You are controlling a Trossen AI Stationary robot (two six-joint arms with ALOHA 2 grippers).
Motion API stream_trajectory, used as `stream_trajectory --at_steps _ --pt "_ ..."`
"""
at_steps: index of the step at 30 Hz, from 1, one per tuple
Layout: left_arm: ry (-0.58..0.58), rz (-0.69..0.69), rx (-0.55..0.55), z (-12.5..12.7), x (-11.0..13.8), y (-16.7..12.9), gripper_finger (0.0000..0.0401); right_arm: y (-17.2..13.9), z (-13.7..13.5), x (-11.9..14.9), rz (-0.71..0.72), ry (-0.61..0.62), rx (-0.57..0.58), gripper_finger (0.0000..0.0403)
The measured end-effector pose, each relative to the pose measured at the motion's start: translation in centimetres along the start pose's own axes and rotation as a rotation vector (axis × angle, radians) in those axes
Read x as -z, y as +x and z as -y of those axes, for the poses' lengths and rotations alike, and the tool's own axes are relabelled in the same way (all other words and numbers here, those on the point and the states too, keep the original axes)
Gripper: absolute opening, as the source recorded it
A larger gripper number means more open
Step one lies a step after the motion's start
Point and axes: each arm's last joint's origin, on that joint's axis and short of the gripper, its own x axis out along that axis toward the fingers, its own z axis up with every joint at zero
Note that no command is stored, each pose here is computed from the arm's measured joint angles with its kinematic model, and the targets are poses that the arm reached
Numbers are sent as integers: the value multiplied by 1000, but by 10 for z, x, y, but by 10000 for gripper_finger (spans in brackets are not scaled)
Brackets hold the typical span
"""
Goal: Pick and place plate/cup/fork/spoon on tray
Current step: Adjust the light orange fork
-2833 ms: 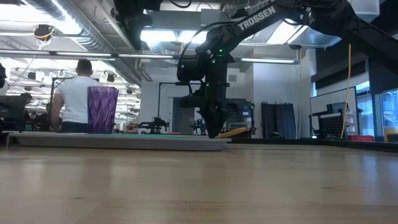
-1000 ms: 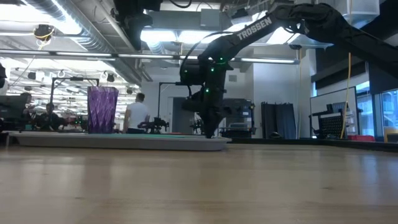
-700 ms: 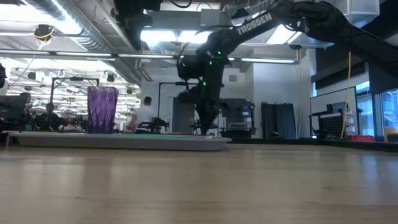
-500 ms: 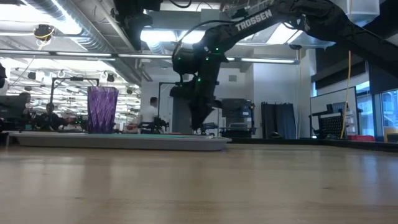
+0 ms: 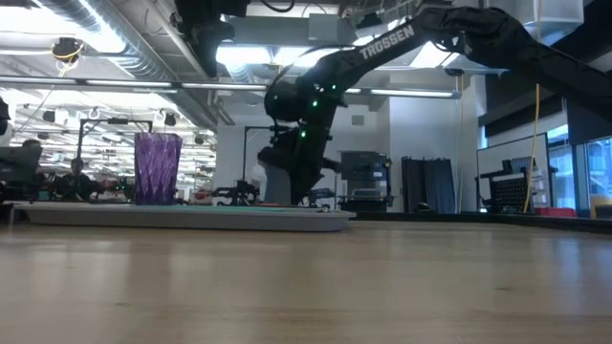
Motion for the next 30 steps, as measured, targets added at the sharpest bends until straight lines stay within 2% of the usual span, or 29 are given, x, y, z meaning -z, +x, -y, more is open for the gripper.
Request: stream_trajectory --at_steps 7,19,22,30 --pt "0 0 0 0 0 0 50 13 -2 7 -68 16 -30 0" --pt "0 1 0 0 0 0 50 14 -2 7 -65 24 -41 0" --pt "0 1 0 0 0 0 50 14 -2 8 -88 77 -76 0" --pt "0 0 0 0 0 0 50 13 -2 9 -112 104 -98 0"
